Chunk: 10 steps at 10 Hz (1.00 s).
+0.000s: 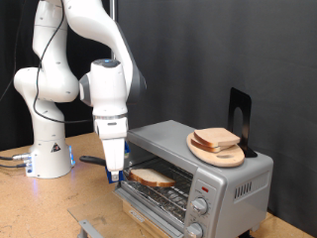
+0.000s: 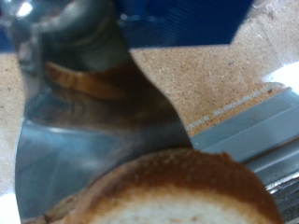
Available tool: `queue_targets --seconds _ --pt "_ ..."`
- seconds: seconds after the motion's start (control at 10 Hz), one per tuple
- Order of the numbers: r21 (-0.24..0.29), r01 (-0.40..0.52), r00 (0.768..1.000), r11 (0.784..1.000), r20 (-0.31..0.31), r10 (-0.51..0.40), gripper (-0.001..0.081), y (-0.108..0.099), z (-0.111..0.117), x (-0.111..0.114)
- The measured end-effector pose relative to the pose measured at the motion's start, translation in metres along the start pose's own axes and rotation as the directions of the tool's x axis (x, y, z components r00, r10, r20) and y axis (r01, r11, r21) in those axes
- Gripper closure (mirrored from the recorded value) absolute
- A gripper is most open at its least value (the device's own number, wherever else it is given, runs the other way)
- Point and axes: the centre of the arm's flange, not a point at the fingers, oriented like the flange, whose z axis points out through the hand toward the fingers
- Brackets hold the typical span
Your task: Make a piece of toast with the oven
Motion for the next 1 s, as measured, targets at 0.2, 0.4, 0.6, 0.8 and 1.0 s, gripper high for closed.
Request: queue_targets --seconds 0.2,0.4,0.6,0.8,1.0 --pt "0.005 0.001 1.0 1.0 -0.002 -0.001 0.0321 0.008 -0.009 0.003" --pt "0.009 -0.006 1.0 1.0 0.008 0.006 0.0321 0.009 -0.016 0.007" --pt "-0.003 -0.006 1.0 1.0 0.015 0.006 0.0321 0.009 -0.018 0.009" --pt "-0.028 0.013 1.0 1.0 0.023 -0.013 0.0321 0.014 -0.017 0.006" --pt "-0.064 0.038 0.999 0.997 0.037 -0.036 0.0321 0.022 -0.011 -0.001"
